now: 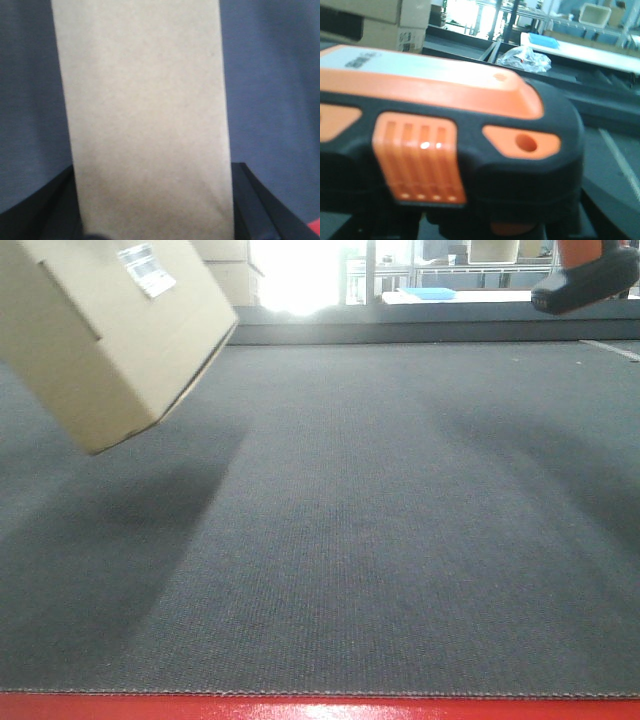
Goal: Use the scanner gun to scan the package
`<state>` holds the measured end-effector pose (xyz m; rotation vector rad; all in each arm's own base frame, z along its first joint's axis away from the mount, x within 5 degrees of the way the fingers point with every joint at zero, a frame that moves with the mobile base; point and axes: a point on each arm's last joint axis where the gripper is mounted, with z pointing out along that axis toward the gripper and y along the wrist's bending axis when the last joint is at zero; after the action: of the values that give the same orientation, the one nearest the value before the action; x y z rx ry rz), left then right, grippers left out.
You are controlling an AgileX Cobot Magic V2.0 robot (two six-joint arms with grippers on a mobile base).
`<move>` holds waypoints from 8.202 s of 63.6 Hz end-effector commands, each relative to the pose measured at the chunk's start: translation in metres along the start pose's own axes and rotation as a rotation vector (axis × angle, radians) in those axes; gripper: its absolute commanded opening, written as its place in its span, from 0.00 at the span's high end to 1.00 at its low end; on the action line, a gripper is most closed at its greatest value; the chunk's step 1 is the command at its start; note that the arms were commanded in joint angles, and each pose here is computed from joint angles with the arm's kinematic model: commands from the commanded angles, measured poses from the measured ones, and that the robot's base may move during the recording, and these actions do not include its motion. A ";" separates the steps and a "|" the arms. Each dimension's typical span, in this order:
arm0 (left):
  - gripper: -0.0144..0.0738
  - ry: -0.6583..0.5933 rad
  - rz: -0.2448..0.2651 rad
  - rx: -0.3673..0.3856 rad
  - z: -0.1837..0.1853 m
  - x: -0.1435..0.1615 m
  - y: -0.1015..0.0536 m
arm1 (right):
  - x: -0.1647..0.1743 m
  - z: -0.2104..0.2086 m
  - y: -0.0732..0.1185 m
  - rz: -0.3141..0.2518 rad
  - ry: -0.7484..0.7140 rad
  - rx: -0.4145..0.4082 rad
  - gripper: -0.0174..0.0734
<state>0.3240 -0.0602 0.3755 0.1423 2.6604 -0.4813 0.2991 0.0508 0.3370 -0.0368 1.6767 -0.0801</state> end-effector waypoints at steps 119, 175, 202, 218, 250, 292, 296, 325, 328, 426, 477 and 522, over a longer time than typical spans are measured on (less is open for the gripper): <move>0.96 -0.037 0.035 -0.096 -0.008 -0.002 0.007 | 0.130 0.030 -0.002 0.208 -0.068 0.044 0.99; 0.96 -0.024 0.035 -0.095 -0.008 -0.001 0.007 | 0.139 0.029 0.000 0.216 0.046 0.029 0.18; 0.96 -0.023 0.038 -0.104 -0.008 -0.001 0.008 | 0.120 0.009 0.001 0.189 0.183 -0.041 0.18; 0.96 -0.047 0.083 -0.231 -0.009 -0.004 0.020 | 0.101 -0.013 -0.001 0.214 0.270 -0.095 0.18; 0.96 0.042 0.101 -0.382 0.052 -0.021 0.053 | 0.064 -0.063 -0.031 0.187 0.306 -0.099 0.60; 0.54 0.165 0.084 -0.390 0.080 -0.017 0.064 | 0.019 -0.127 -0.057 0.151 0.085 -0.022 0.98; 0.36 0.162 0.084 -0.390 0.078 -0.016 0.063 | 0.019 -0.129 -0.058 0.153 0.092 -0.014 0.98; 0.40 -0.102 0.104 -0.349 -0.021 -0.003 0.027 | 0.019 -0.142 -0.058 0.150 0.118 -0.025 0.98; 0.47 -0.149 0.110 -0.343 -0.032 0.002 0.024 | 0.018 -0.146 -0.057 0.144 0.118 -0.028 0.98; 0.96 -1.104 0.230 -0.245 -0.085 0.240 0.018 | 0.067 -0.237 -0.052 0.091 -0.061 -0.030 0.98; 0.96 -1.127 0.219 -0.437 -0.041 0.289 0.045 | 0.067 -0.237 -0.052 0.091 -0.061 -0.030 0.98; 0.96 -1.146 0.227 -0.431 0.013 0.315 0.065 | 0.067 -0.237 -0.052 0.091 -0.061 -0.030 0.98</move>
<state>0.0570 0.0034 0.2060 0.0188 1.5627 0.1141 0.0556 0.0024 0.2985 0.0172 1.6311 0.0301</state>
